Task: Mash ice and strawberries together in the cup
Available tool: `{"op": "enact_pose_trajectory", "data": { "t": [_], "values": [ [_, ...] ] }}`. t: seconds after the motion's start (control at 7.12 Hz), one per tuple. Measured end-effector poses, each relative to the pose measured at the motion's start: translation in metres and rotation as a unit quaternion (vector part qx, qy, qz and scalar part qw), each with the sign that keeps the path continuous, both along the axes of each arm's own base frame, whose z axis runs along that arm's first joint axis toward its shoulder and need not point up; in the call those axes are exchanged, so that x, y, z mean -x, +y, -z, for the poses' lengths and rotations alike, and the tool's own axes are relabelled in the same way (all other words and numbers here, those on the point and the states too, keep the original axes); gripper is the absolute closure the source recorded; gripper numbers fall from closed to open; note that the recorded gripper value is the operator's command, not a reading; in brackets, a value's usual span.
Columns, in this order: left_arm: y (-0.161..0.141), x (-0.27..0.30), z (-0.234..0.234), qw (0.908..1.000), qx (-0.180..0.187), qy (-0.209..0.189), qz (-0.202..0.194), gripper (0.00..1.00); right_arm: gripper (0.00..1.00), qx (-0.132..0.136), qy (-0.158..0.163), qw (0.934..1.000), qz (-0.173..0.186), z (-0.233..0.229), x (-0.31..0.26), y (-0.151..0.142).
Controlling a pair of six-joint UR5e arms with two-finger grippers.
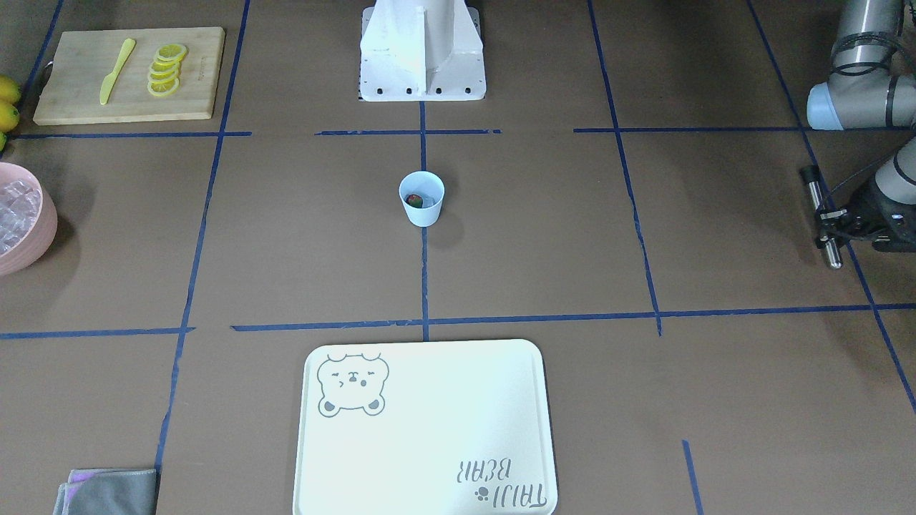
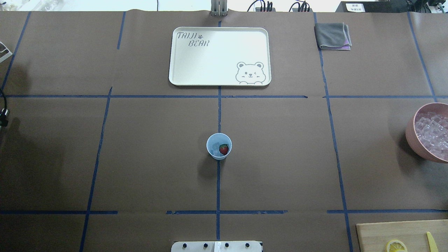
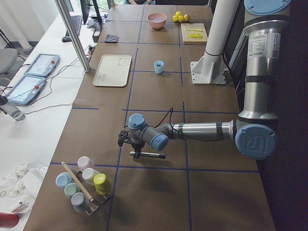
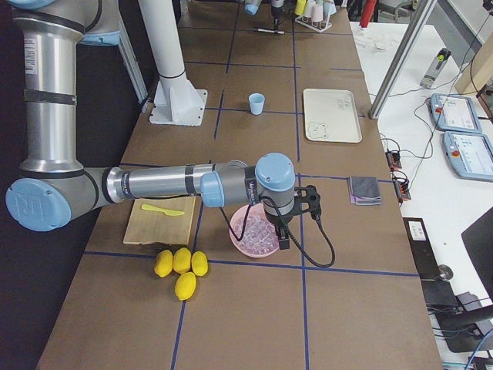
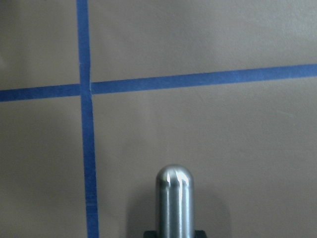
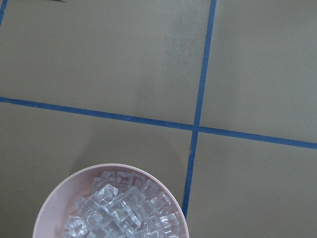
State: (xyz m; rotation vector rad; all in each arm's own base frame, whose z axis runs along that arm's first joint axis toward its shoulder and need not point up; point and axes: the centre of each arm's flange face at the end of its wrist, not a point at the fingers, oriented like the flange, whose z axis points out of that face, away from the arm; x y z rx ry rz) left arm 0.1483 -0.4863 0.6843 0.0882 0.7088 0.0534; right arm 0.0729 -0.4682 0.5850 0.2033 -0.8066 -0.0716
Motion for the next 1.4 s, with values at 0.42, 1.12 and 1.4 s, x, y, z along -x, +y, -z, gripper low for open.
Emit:
{"op": "enact_pose_trajectory", "data": {
  "t": [0.42, 1.12, 1.4],
  "values": [
    [0.001, 0.001, -0.002, 1.0, 0.0, 0.0, 0.0, 0.0, 0.01, -0.007, 0.0, 1.0, 0.0, 0.009, 0.0, 0.004],
    [0.005, 0.01, 0.014, 0.9998, -0.016, 0.015, 0.001, 0.0, 0.01, -0.009, 0.002, 1.0, -0.001, 0.01, 0.0, 0.004],
    [-0.005, 0.047, 0.029, 0.9992, -0.021, 0.028, -0.016, 0.0, 0.01, -0.007, 0.003, 1.0, -0.001, 0.008, 0.0, 0.004]
  ]
}}
